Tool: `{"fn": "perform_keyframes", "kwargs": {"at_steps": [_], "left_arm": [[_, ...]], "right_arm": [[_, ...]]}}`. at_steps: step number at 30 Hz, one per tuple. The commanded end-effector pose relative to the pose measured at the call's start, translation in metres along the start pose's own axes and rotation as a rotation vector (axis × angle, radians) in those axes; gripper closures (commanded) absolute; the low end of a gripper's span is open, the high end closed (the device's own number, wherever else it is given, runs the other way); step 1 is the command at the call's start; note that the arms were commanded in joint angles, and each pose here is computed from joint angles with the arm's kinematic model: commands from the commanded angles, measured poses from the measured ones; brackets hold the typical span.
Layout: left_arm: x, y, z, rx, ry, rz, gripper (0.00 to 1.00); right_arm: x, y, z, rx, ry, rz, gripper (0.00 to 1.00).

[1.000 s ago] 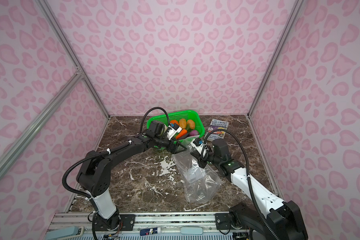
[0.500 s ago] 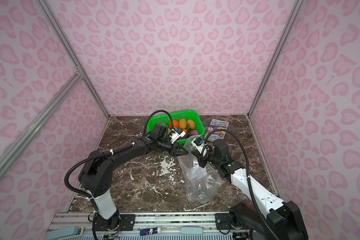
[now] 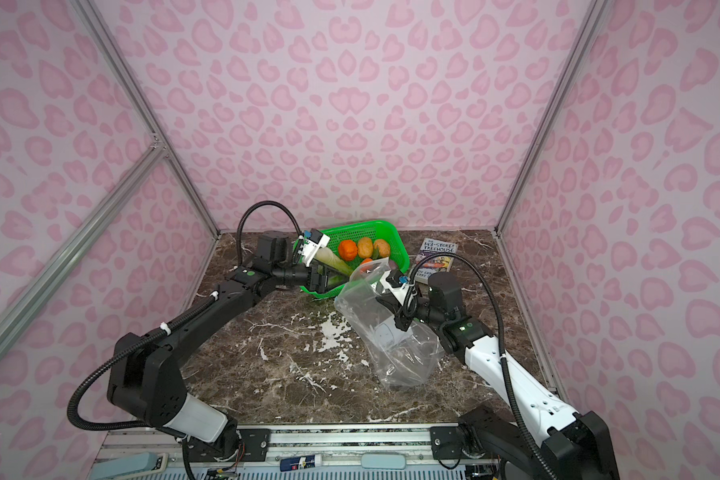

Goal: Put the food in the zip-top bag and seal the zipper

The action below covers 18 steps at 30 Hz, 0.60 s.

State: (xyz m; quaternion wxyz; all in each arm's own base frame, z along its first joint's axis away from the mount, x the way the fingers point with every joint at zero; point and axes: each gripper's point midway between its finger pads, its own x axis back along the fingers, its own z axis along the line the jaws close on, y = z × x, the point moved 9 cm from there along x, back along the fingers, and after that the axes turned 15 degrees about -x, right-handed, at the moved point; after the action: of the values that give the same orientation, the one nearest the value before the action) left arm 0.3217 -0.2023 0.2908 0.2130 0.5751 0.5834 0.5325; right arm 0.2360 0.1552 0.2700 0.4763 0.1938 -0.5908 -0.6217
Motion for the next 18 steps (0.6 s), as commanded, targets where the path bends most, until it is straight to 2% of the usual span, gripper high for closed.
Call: {"fn": "perform_keyframes", "kwargs": {"at_steps": [1, 5, 10, 18], "left_arm": [[0.007, 0.002, 0.005, -0.01, 0.003, -0.018, 0.14], [0.0, 0.0, 0.016, 0.004, -0.002, -0.007, 0.02], [-0.005, -0.002, 0.034, 0.004, 0.042, 0.0, 0.02], [-0.017, -0.013, 0.061, 0.052, 0.063, 0.038, 0.0]], "right_arm": [[-0.005, 0.004, 0.002, 0.028, 0.063, -0.022, 1.0], [-0.027, 0.001, -0.011, 0.027, 0.068, -0.001, 1.0], [-0.056, -0.005, -0.033, 0.043, 0.058, 0.106, 1.0], [-0.074, -0.008, -0.058, 0.072, -0.041, 0.147, 1.0]]}}
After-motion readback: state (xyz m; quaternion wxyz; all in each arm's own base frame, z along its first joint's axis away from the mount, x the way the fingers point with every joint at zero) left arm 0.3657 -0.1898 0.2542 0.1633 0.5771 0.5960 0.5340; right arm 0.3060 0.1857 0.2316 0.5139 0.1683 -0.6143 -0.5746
